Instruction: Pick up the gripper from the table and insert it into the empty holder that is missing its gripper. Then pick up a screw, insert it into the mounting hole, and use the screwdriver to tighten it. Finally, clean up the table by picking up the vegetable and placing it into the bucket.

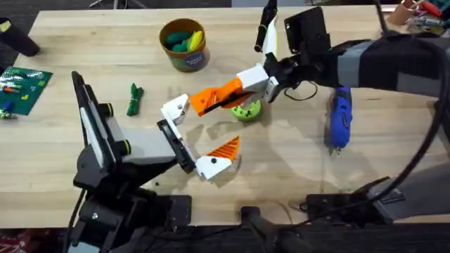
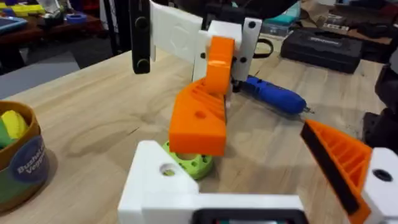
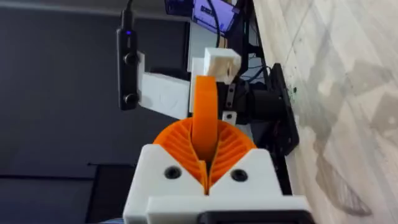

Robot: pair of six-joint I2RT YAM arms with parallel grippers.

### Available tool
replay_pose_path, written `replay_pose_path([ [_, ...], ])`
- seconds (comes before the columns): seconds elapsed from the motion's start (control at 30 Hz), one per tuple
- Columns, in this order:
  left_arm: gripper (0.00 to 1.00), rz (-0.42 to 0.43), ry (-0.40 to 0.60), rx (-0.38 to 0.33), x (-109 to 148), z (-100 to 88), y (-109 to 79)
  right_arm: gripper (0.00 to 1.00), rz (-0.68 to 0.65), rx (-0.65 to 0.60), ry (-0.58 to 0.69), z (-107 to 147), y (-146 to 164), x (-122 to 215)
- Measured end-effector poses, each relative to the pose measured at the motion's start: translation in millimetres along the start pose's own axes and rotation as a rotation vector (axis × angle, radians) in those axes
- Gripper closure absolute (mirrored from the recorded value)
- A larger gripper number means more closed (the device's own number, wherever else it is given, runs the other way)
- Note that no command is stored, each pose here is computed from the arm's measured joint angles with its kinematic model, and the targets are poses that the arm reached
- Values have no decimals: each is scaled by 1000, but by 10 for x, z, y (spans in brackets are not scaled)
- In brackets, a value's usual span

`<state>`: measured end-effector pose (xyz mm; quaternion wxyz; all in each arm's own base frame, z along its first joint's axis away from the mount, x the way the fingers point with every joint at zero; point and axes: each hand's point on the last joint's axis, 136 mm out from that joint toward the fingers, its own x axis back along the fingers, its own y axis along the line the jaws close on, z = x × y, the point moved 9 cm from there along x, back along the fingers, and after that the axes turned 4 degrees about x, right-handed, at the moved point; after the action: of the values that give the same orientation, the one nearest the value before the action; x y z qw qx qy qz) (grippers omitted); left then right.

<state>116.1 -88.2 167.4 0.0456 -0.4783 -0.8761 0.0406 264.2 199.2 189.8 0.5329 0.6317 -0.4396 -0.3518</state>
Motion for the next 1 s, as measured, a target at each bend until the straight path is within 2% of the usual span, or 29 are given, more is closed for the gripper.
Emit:
replay_pose_path([
  [0.27, 16, 0, 0, 0, 0, 0, 0, 981, -1, -63, 15, 7, -160, -50],
  [1.0, 16, -4, 0, 0, 0, 0, 3, 979, -6, -64, 34, -22, -130, -118],
])
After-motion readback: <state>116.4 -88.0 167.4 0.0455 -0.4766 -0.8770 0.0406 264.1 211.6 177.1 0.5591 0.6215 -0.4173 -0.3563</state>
